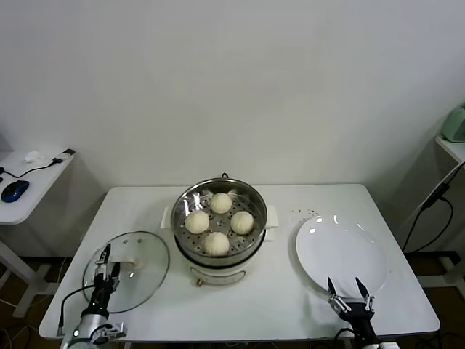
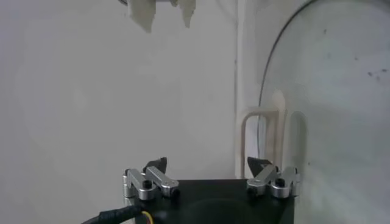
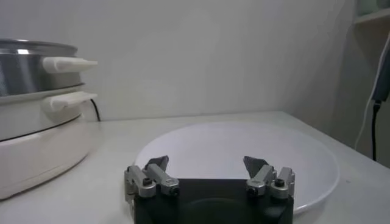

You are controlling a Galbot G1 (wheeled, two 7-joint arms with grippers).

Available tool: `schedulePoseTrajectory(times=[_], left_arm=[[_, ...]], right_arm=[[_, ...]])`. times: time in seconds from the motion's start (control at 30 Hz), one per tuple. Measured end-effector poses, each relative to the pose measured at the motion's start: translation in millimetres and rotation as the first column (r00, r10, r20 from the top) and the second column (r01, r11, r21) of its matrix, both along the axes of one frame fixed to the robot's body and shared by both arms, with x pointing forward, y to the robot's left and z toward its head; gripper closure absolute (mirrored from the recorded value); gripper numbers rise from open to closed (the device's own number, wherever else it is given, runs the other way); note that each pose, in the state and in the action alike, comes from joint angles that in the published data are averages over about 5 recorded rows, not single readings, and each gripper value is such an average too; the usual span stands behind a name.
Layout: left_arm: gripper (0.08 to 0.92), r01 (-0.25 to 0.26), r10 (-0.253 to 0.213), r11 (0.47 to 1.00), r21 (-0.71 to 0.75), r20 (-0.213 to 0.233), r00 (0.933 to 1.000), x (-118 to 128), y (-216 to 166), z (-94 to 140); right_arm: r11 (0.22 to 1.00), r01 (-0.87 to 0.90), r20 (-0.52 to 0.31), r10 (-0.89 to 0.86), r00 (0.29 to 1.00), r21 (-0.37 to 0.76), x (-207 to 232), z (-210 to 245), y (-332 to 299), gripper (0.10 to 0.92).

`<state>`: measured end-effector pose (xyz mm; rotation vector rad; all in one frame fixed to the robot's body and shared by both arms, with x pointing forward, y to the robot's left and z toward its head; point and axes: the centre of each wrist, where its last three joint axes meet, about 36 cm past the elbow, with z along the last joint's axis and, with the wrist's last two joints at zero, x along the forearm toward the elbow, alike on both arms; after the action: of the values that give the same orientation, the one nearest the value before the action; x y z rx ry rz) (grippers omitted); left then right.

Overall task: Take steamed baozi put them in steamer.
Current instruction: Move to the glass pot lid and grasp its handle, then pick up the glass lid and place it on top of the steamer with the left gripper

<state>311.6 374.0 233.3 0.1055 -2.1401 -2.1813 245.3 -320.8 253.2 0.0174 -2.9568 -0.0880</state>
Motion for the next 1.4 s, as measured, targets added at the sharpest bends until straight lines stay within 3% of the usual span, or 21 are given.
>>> schedulePoseTrajectory(times=[0.2,0.83,1.1,1.4], left_arm=[[0.293,-0.012,0.012,1.0,-0.001,-0.014,0.9998,4,-1,-6],[0.832,-0.048,0.048,0.999,-0.022,-0.032,0.9983,4,0,-23],[0.858,-0.072,0.072,0.995,-0.064,-0.002,0.9974,5,1,1],[0.858,-0.083,0.09,0.99,-0.115,0.062,0.994,9,15,67]], right_arm=[[1.0,-0.007,0.004,0.007,1.0,-0.003,-1,-1,2,0.2],[1.0,-0.018,0.026,0.018,0.999,-0.018,0,6,2,0.2],[1.0,-0.018,0.036,0.019,0.999,-0.024,1,9,2,0.2],[0.999,-0.022,0.048,0.024,0.999,-0.033,4,16,0,0.2]])
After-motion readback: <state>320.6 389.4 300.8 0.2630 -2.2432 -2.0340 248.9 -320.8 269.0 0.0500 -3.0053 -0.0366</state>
